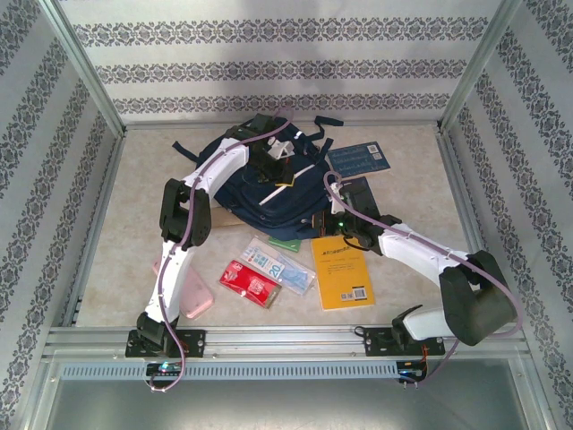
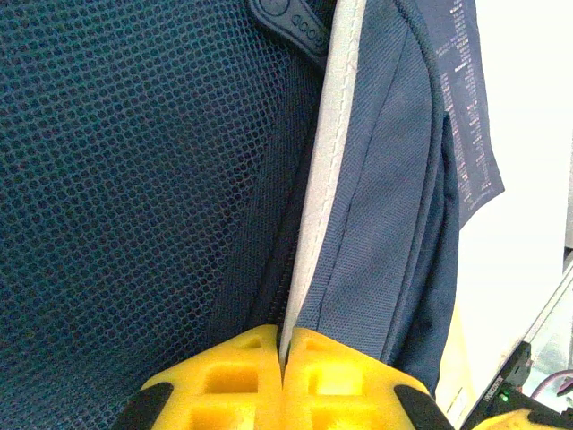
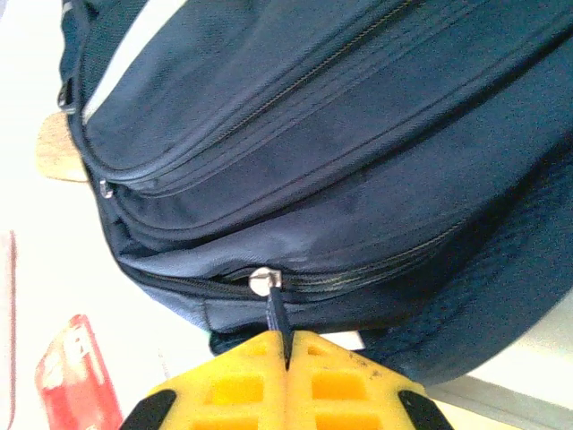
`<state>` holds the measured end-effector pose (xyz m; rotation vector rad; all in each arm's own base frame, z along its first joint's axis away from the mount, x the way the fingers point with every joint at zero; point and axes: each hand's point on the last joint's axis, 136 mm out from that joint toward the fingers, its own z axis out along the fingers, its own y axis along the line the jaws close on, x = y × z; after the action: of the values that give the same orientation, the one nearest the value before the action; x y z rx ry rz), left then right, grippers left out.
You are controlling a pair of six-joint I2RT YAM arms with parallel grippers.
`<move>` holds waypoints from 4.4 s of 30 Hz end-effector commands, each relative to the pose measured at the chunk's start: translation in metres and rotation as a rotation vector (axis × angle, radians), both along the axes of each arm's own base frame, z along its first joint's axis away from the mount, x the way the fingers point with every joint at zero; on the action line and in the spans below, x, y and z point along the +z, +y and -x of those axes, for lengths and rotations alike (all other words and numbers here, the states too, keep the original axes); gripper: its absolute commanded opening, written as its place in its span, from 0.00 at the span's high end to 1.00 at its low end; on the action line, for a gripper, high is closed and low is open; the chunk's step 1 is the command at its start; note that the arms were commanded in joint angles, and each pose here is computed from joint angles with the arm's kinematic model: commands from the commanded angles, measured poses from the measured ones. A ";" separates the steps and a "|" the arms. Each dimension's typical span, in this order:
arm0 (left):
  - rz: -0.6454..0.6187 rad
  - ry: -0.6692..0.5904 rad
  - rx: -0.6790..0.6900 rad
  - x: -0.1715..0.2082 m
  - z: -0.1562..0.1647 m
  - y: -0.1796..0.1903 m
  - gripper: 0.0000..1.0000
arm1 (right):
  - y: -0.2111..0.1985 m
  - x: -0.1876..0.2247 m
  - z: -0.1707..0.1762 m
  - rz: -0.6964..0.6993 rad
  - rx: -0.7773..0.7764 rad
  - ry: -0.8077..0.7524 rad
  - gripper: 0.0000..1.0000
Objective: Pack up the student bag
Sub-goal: Unzip the student bag at the top-center of the table.
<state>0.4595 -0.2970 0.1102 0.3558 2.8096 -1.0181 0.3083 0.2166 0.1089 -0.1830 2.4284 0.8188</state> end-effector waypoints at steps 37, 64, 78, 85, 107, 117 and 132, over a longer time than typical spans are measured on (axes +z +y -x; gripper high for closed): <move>0.095 -0.017 0.020 0.037 0.004 -0.002 1.00 | 0.042 -0.053 -0.018 0.059 0.054 0.203 0.91; 0.295 0.095 0.858 0.084 0.081 0.132 0.40 | 0.123 0.070 0.001 -0.228 0.130 0.022 1.00; 0.353 0.359 1.029 0.030 0.125 0.135 0.36 | 0.157 0.066 0.010 -0.192 0.192 -0.017 1.00; 0.337 0.373 1.000 0.040 0.144 0.136 0.37 | 0.153 0.059 0.005 -0.119 0.178 -0.050 1.00; 0.334 0.407 1.042 0.009 0.156 0.142 0.36 | 0.170 0.060 0.013 -0.093 0.223 -0.094 1.00; 0.319 0.373 1.050 -0.004 0.133 0.144 0.78 | 0.169 0.048 0.018 -0.018 0.252 -0.071 1.00; 0.308 0.291 1.118 0.022 0.120 0.188 1.00 | 0.116 0.002 0.023 0.284 0.244 0.003 1.00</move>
<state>0.3227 -0.1264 0.1047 -1.3665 2.4132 -1.1740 0.2881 0.3515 0.1217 -0.5712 2.4935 0.6796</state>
